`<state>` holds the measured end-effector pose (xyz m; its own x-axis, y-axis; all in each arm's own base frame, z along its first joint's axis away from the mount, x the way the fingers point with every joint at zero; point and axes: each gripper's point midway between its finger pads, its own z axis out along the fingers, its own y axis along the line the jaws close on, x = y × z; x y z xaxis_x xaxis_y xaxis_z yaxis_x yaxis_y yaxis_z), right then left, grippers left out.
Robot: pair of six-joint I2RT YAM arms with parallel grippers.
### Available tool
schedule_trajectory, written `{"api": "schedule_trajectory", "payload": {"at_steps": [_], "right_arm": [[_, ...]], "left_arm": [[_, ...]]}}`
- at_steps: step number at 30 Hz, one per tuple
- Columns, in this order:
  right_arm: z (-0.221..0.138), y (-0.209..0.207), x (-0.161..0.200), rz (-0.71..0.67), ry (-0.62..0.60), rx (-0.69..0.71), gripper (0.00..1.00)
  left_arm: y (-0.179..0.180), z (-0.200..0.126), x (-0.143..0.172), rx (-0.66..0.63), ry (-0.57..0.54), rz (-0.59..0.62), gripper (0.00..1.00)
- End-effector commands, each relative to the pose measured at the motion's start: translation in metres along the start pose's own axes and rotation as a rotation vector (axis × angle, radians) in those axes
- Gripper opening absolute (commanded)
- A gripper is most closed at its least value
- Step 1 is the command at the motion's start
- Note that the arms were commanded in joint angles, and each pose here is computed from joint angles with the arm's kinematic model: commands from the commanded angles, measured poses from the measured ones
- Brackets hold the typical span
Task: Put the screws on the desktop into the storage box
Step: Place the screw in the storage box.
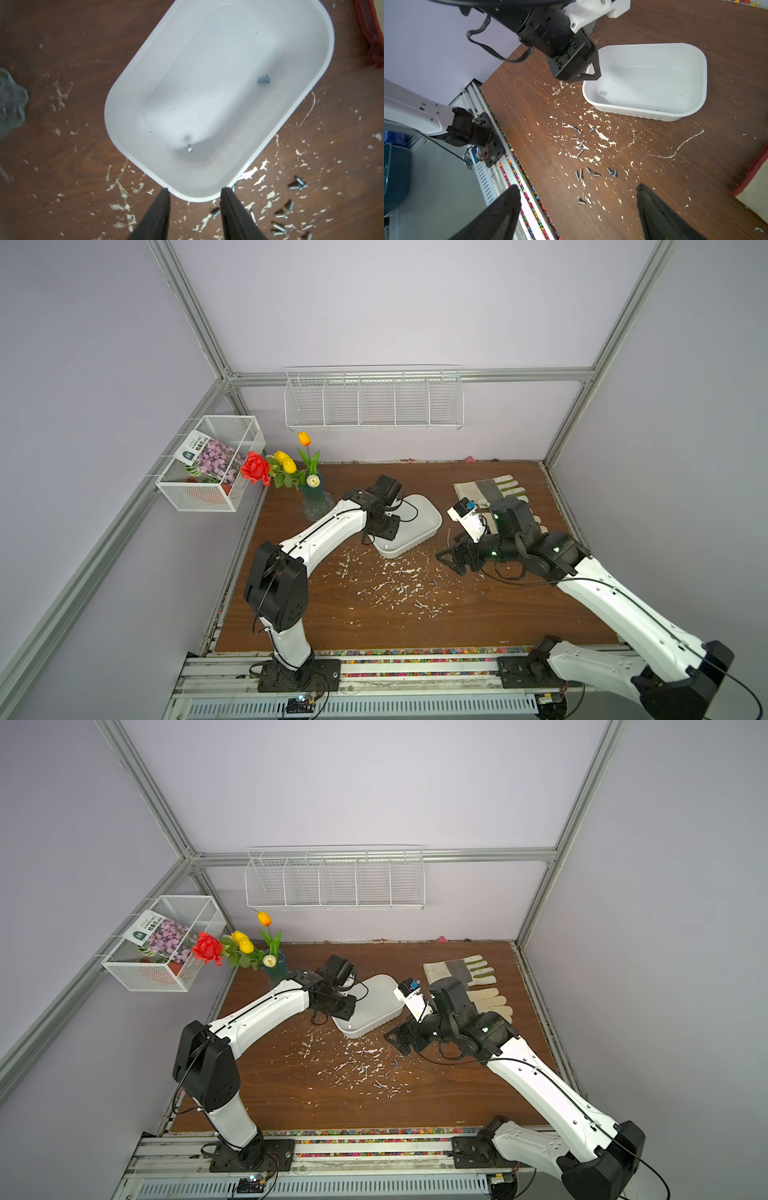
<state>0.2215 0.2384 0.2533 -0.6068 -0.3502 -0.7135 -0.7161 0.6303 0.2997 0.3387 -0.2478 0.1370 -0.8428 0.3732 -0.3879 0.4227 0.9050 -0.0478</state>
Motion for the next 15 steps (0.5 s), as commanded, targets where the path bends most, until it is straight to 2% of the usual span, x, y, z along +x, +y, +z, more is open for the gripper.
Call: {"api": "schedule_trajectory", "payload": {"at_steps": [1, 6, 12, 15], "right_arm": [[0.001, -0.005, 0.007, 0.013, 0.014, 0.019, 0.90], [0.006, -0.015, 0.011, 0.024, 0.027, 0.064, 0.90], [0.018, -0.038, 0.024, 0.060, 0.095, 0.175, 0.89], [0.025, -0.044, 0.030, 0.081, 0.113, 0.198, 0.88]], "left_arm": [[0.000, -0.005, -0.009, -0.002, -0.019, 0.022, 0.59], [0.002, -0.021, -0.007, 0.012, -0.032, 0.020, 0.65], [0.003, -0.044, 0.024, 0.084, -0.044, 0.018, 0.95], [0.001, -0.062, 0.036, 0.120, -0.096, 0.041, 1.00]]}}
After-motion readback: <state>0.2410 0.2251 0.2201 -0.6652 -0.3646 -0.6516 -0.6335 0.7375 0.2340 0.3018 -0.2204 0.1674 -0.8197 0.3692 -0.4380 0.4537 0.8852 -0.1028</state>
